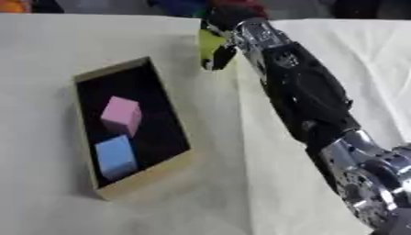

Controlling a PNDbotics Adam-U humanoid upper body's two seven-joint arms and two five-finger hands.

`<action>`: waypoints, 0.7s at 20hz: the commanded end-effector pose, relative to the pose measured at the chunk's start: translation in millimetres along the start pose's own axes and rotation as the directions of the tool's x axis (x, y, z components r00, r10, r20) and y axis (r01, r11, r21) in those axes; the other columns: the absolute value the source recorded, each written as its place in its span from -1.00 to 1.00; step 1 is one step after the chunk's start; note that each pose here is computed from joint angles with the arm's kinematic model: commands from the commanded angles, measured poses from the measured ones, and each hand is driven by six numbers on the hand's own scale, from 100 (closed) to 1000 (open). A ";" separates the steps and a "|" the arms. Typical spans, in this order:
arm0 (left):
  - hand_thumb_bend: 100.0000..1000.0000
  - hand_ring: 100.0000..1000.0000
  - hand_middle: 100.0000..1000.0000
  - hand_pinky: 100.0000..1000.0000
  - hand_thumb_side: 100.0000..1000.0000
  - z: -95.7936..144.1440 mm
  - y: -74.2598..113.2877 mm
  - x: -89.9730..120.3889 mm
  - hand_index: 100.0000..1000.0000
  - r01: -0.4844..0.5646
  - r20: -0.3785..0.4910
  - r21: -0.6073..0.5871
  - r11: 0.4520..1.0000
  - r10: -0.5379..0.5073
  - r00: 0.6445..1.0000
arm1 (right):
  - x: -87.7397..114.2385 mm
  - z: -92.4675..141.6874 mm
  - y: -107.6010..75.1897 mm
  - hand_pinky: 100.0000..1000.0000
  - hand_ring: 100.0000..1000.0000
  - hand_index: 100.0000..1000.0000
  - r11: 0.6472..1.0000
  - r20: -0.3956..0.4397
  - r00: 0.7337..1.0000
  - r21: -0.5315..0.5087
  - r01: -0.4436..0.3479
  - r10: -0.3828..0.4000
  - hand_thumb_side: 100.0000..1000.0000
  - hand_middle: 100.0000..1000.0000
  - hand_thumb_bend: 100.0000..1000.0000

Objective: Pick up objects on the table and place them in the box.

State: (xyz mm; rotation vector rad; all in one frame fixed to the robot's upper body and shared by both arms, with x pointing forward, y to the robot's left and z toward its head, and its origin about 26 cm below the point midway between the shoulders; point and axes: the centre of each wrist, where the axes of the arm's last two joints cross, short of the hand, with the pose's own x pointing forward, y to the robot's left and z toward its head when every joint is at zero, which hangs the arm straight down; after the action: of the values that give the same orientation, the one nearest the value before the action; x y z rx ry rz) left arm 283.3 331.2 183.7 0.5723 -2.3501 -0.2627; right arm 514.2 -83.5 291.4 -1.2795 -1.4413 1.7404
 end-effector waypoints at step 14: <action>-1.00 0.25 0.52 0.11 0.32 -2.8 8.7 4.7 0.59 0.027 0.015 -0.011 1.000 -0.027 1.000 | -14.6 6.1 -40.0 0.50 0.58 0.06 1.000 0.175 0.984 0.001 0.021 -0.021 -0.37 -0.18 -1.00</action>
State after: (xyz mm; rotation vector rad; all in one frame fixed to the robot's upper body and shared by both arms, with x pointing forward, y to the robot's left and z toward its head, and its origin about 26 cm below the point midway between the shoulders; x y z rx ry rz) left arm 282.2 332.7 182.6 0.5740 -2.3386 -0.2714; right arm 510.5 -82.5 310.6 -1.0940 -1.5121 1.8752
